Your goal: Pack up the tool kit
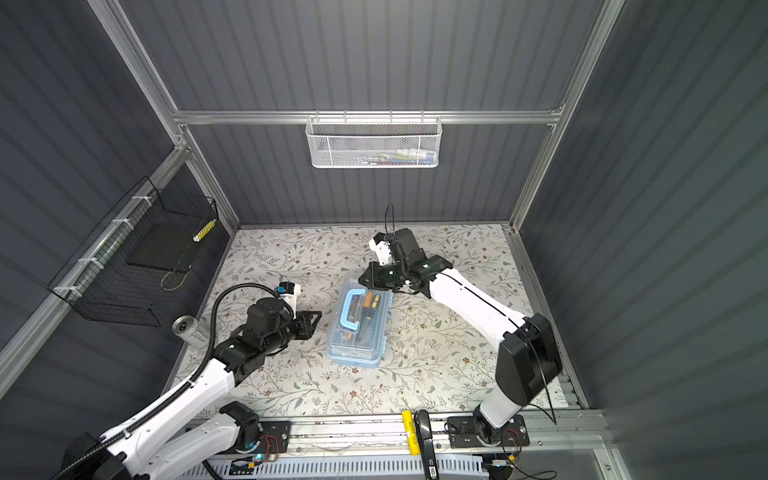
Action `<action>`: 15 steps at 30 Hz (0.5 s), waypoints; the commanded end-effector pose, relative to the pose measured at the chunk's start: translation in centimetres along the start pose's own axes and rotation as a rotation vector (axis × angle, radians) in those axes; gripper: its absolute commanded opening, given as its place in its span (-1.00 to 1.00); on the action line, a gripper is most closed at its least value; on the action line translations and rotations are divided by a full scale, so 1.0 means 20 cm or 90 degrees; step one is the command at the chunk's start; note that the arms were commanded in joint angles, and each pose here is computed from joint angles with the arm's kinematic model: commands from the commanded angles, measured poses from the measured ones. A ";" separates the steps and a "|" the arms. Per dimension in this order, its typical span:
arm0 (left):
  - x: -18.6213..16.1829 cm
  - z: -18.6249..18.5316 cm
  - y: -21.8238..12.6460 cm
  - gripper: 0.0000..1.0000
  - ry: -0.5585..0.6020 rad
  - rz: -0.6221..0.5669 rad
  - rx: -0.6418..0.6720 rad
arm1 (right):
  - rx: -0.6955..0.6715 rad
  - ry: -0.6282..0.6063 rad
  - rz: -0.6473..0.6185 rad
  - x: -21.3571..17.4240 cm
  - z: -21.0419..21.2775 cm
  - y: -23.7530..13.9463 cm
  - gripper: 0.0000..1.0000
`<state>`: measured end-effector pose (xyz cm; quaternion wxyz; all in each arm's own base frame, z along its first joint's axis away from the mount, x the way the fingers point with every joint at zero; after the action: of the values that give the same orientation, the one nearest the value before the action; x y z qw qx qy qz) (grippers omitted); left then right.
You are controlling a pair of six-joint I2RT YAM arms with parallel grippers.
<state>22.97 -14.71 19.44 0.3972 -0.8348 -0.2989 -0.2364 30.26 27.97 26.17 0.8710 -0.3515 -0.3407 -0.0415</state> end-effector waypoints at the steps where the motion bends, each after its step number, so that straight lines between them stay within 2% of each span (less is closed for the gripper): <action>1: 0.01 -0.09 -0.05 0.66 0.022 0.026 -0.053 | -0.048 -0.033 -0.027 -0.09 -0.02 -0.12 -0.57; 2: 0.01 -0.10 -0.05 0.76 0.028 0.035 -0.062 | -0.048 -0.038 -0.047 -0.12 -0.02 -0.15 -0.44; 3: 0.01 -0.12 -0.04 0.78 0.033 0.046 -0.072 | -0.075 -0.036 -0.062 -0.16 -0.06 -0.18 -0.39; 6: -0.02 -0.15 0.00 0.79 0.043 0.084 -0.102 | -0.083 -0.032 -0.080 -0.28 -0.08 -0.25 -0.29; 8: -0.04 -0.16 0.03 0.75 0.052 0.108 -0.103 | -0.082 -0.023 -0.080 -0.37 -0.10 -0.27 -0.16; 15: -0.12 -0.12 0.08 0.60 0.073 0.164 -0.044 | -0.078 -0.004 -0.097 -0.55 -0.15 -0.31 0.02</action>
<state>22.44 -18.04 18.16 0.3975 -0.8704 -0.1757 -0.2315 21.37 19.67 20.94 0.8466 -0.3867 -0.3511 -0.1024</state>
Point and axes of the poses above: each gripper's point midway between its finger pads, its own y axis out along the fingers, its own z axis along the line the jaws close on, x = y × z, the point moved 5 cm from there along -y, back along the fingers, and after that the axes turned 12 degrees about -y, right-handed, at the moved point
